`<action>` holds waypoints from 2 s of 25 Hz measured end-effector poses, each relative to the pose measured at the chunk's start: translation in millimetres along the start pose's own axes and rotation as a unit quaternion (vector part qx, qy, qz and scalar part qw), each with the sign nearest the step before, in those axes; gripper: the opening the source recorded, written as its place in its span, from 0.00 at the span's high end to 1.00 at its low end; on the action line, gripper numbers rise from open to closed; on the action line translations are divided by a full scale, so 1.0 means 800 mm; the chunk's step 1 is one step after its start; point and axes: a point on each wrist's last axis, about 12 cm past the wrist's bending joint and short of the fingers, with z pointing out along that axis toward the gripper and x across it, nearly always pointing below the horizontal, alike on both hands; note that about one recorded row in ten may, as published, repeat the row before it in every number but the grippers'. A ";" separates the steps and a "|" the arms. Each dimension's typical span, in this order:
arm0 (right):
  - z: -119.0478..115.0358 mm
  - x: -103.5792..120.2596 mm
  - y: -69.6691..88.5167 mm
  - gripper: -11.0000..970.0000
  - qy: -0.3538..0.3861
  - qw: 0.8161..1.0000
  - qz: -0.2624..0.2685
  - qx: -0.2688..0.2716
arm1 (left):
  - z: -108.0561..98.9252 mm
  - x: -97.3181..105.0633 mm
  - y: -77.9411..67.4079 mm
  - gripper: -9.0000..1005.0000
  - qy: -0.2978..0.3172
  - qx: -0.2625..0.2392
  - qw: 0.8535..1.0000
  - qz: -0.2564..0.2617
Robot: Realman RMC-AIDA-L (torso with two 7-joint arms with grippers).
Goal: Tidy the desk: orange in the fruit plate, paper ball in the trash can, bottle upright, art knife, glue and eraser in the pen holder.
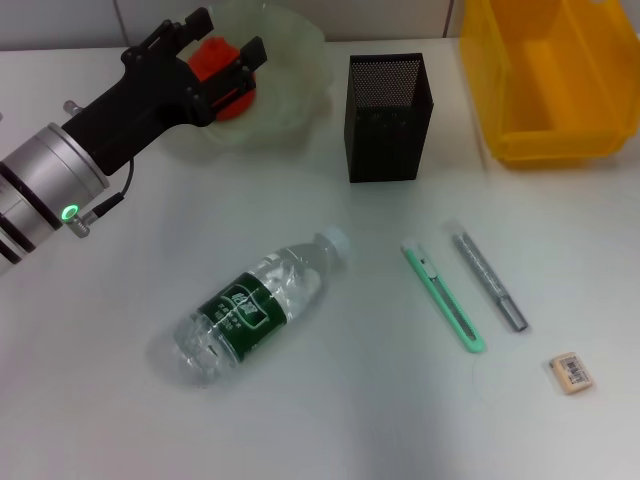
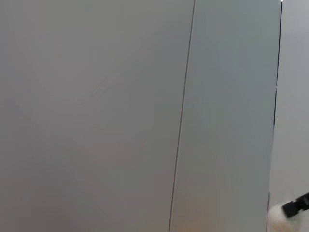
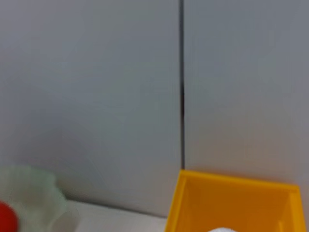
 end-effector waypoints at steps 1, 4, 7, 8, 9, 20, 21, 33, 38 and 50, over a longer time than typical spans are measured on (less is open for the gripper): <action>0.008 -0.001 -0.003 0.48 0.002 1.000 0.002 0.001 | 0.000 0.000 0.000 0.20 0.000 0.000 1.000 0.000; 0.023 -0.001 -0.009 0.40 0.008 1.000 0.005 0.004 | 0.001 -0.001 0.000 0.20 -0.002 0.002 1.000 -0.002; 0.027 0.001 -0.013 0.29 0.006 1.000 0.005 0.008 | 0.001 -0.003 0.001 0.20 -0.009 -0.005 1.000 -0.008; 0.026 0.002 -0.013 0.25 0.004 1.000 0.005 0.008 | 0.000 -0.003 0.001 0.20 -0.011 -0.004 1.000 -0.009; 0.024 0.003 -0.012 0.23 0.001 1.000 0.004 0.005 | 0.000 -0.004 0.001 0.20 -0.014 -0.003 1.000 -0.010; -0.007 0.089 0.003 0.16 -0.083 0.972 0.017 -0.220 | -0.001 -0.006 -0.003 0.20 0.002 0.030 0.999 -0.013; -0.008 0.104 -0.002 0.16 -0.092 0.965 0.024 -0.245 | -0.001 -0.006 -0.003 0.20 0.002 0.030 0.999 -0.012; -0.024 0.197 -0.036 0.17 -0.190 0.928 0.051 -0.316 | 0.023 -0.010 -0.014 0.20 0.114 0.115 0.987 -0.003; -0.021 0.205 -0.044 0.17 -0.201 0.937 0.062 -0.278 | 0.030 -0.026 -0.015 0.20 0.217 0.166 0.962 -0.016; -0.014 0.202 -0.031 0.17 -0.239 0.928 0.047 -0.281 | 0.080 -0.065 -0.053 0.20 0.395 0.166 0.903 -0.010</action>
